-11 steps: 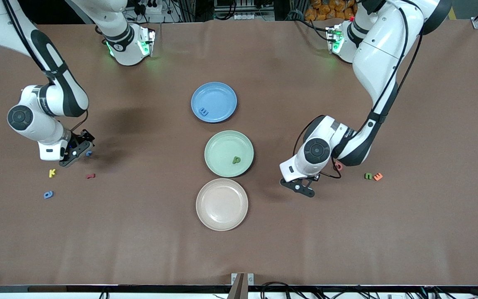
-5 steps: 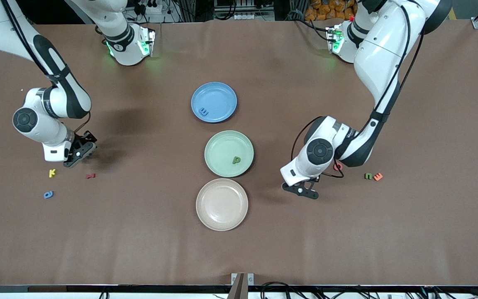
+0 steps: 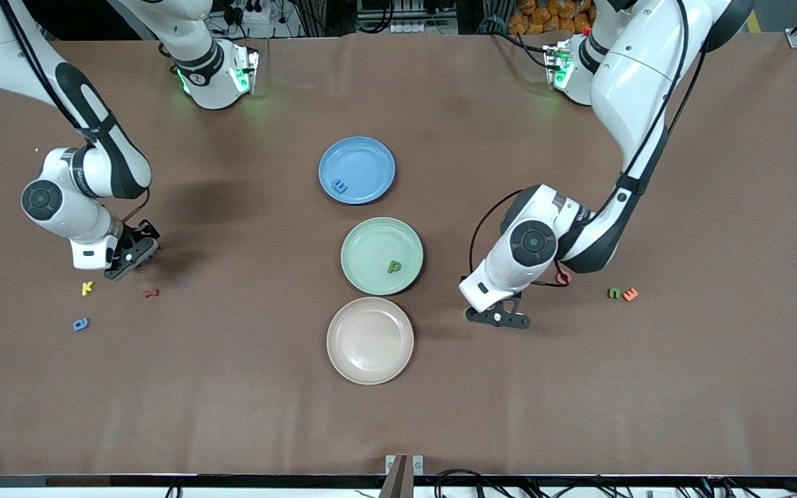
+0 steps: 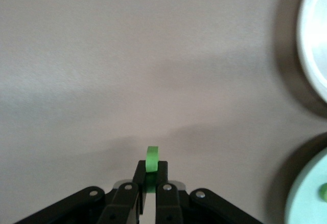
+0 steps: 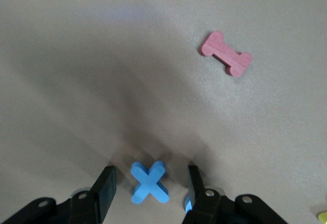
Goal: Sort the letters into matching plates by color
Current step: 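Lower the green letter onto the green plate with the left gripper and release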
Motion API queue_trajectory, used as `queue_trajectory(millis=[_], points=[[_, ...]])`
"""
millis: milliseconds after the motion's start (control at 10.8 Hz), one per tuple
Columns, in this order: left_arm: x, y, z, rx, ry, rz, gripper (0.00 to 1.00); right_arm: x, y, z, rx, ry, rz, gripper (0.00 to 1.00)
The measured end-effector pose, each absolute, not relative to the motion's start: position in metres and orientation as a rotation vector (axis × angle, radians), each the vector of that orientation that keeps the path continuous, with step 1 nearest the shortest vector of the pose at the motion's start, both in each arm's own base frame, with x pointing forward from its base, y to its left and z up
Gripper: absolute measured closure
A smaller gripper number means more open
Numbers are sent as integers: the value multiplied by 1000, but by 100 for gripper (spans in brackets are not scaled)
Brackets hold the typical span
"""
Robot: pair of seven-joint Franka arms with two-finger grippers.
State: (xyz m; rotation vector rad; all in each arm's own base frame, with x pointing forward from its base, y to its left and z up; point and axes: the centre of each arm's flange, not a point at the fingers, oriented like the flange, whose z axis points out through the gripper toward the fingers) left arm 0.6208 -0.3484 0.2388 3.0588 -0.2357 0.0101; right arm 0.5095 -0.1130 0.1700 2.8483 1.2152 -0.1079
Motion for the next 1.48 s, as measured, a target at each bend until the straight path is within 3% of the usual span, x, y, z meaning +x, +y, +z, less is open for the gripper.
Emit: queue_trajectory(millis=[185, 278, 463, 1018, 1481], points=[[615, -359, 241, 3049, -177, 1, 89, 509, -115, 169, 2843, 1222, -101, 36], [613, -363, 242, 3046, -148, -3, 89, 510, -116, 171, 2839, 1222, -93, 43], [608, -372, 244, 3033, -55, -18, 89, 511, -115, 174, 2836, 1226, -93, 72], [586, -423, 265, 2914, 211, 26, 89, 513, -117, 178, 2836, 1223, -110, 72], [534, -508, 285, 2734, 457, 87, 89, 521, -108, 218, 2823, 1174, -120, 72]])
